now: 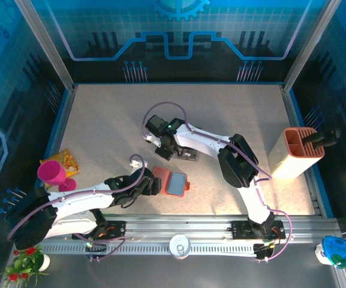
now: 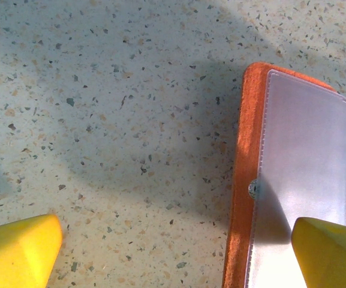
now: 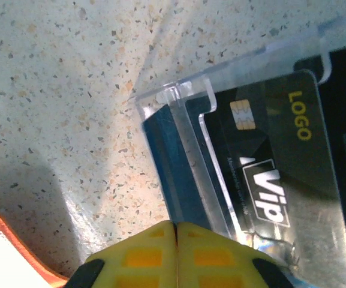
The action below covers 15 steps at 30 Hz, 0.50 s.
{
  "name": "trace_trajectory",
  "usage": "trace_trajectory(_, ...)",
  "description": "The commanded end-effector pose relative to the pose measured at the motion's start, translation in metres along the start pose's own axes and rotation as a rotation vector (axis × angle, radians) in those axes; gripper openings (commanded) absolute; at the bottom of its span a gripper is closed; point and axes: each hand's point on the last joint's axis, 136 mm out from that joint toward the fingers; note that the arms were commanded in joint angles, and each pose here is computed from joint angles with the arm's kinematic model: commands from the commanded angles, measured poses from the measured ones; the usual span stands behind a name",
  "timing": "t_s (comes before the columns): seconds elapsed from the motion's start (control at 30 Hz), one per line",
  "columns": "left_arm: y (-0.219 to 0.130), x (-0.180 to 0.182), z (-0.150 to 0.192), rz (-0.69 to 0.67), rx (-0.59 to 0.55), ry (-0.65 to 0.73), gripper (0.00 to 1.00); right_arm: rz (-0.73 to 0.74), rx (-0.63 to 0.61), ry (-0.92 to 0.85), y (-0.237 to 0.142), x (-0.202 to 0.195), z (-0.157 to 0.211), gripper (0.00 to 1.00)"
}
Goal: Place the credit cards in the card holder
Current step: Pick up the credit card from the storage box.
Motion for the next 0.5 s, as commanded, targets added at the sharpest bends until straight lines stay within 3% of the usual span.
trace_trajectory(0.0,0.002,0.009,0.003,-0.027,0.000,-0.007,0.99,-0.005,0.004,-0.046,-0.007,0.005,-0.001,0.03)
trace_trajectory(0.27,0.000,0.006,0.001,-0.018,-0.002,-0.009,0.99,0.026,-0.025,-0.086,-0.023,0.003,-0.008,0.00)
trace_trajectory(0.47,-0.008,-0.001,-0.008,0.001,-0.016,0.001,0.99,0.058,-0.117,-0.071,-0.059,-0.002,-0.024,0.00)
Point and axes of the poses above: each hand's point on the last joint's axis, 136 mm out from that joint toward the fingers, its own y axis out along the fingers, its own x axis along the line the jaws close on, z = x × y, and after that the axes turned 11 degrees about -y, right-handed
